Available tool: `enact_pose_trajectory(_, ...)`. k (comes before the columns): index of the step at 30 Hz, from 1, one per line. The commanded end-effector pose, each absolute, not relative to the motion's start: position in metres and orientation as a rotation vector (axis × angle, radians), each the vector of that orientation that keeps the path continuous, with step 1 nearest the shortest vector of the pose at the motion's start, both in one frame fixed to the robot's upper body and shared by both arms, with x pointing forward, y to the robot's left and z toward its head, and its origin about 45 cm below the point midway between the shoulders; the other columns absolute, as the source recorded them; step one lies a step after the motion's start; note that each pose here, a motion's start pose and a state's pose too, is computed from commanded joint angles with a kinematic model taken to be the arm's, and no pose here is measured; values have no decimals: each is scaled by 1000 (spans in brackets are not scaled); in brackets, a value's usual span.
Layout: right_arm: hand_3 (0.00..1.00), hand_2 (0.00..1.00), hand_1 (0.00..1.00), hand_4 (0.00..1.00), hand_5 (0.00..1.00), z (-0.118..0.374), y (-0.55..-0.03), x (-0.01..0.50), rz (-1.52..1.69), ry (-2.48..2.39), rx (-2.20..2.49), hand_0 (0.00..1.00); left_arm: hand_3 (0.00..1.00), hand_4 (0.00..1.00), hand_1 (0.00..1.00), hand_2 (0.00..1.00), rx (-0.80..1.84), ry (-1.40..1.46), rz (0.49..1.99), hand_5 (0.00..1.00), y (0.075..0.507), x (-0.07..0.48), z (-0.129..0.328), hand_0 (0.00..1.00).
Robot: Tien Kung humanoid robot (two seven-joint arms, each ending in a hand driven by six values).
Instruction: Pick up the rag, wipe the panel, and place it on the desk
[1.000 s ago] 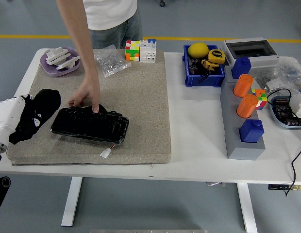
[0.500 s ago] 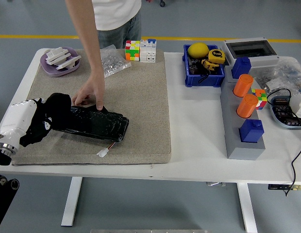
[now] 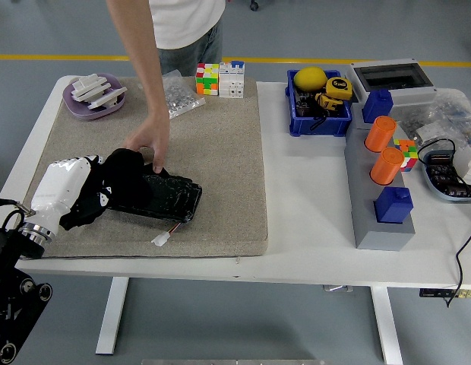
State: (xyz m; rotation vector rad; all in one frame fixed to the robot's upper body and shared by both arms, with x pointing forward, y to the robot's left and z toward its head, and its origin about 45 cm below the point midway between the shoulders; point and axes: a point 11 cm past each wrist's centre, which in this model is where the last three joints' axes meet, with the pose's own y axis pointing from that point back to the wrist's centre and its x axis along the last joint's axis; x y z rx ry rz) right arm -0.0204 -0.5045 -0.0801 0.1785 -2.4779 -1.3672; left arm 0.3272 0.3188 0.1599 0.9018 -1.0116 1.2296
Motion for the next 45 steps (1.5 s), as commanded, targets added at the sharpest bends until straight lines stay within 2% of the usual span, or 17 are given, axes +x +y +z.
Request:
enact_pose_trajectory(18, 603, 671, 623, 998, 497, -80, -505, -20, -1375, -2486, 184, 751, 493, 180, 277, 569, 785, -1077, 986, 2, 241, 311, 158, 251)
enact_pose_trajectory(23, 603, 671, 623, 998, 497, -80, -505, -21, -1376, -2487, 180, 751, 493, 180, 277, 569, 751, -1084, 962, 2, 227, 307, 160, 251)
enact_pose_trajectory(24, 604, 672, 622, 998, 498, -80, -505, -21, -1376, -2486, 181, 752, 501, 207, 282, 568, 750, -1083, 962, 2, 226, 307, 160, 251)
enact_pose_trajectory(34, 604, 672, 622, 998, 499, -79, -506, -18, -1371, -2491, 183, 752, 500, 207, 281, 568, 746, -1082, 980, 2, 224, 307, 162, 249)
enact_pose_trajectory(45, 603, 672, 620, 998, 498, -78, -508, -19, -1361, -2493, 192, 752, 504, 224, 287, 566, 829, -1073, 1049, 2, 259, 316, 157, 246)
